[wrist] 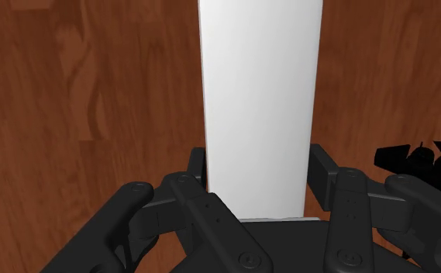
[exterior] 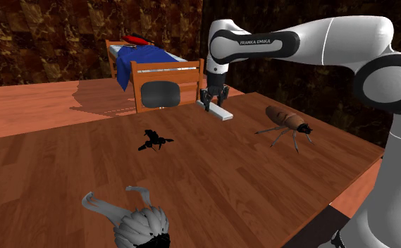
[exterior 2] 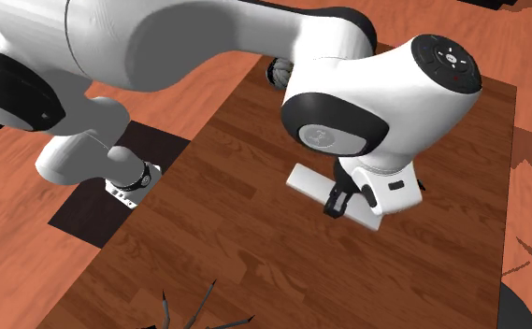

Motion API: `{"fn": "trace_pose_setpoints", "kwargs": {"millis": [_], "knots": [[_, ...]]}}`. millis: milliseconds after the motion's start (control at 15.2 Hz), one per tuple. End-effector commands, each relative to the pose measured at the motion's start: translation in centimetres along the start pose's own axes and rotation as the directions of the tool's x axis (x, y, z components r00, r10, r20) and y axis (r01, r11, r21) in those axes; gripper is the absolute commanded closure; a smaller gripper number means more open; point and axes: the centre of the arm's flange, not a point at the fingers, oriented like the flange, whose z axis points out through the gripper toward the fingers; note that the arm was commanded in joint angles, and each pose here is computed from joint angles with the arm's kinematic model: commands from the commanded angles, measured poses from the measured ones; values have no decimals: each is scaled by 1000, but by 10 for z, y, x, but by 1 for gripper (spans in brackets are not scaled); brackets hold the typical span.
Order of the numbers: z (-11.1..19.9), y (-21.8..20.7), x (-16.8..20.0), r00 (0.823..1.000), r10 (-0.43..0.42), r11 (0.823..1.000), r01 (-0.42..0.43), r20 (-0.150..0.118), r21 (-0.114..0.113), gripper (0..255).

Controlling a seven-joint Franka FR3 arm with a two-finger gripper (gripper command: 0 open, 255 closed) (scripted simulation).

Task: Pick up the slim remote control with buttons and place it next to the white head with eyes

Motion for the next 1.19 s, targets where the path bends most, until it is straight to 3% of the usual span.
{"fn": "trace_pose_setpoints", "kwargs": {"millis": [0, 1122], "knots": [[-10, 0, 0, 1000, 0, 1000, 0, 0, 0, 255], [-12, -116, -177, 1000, 0, 1000, 0, 0, 0, 255]]}}
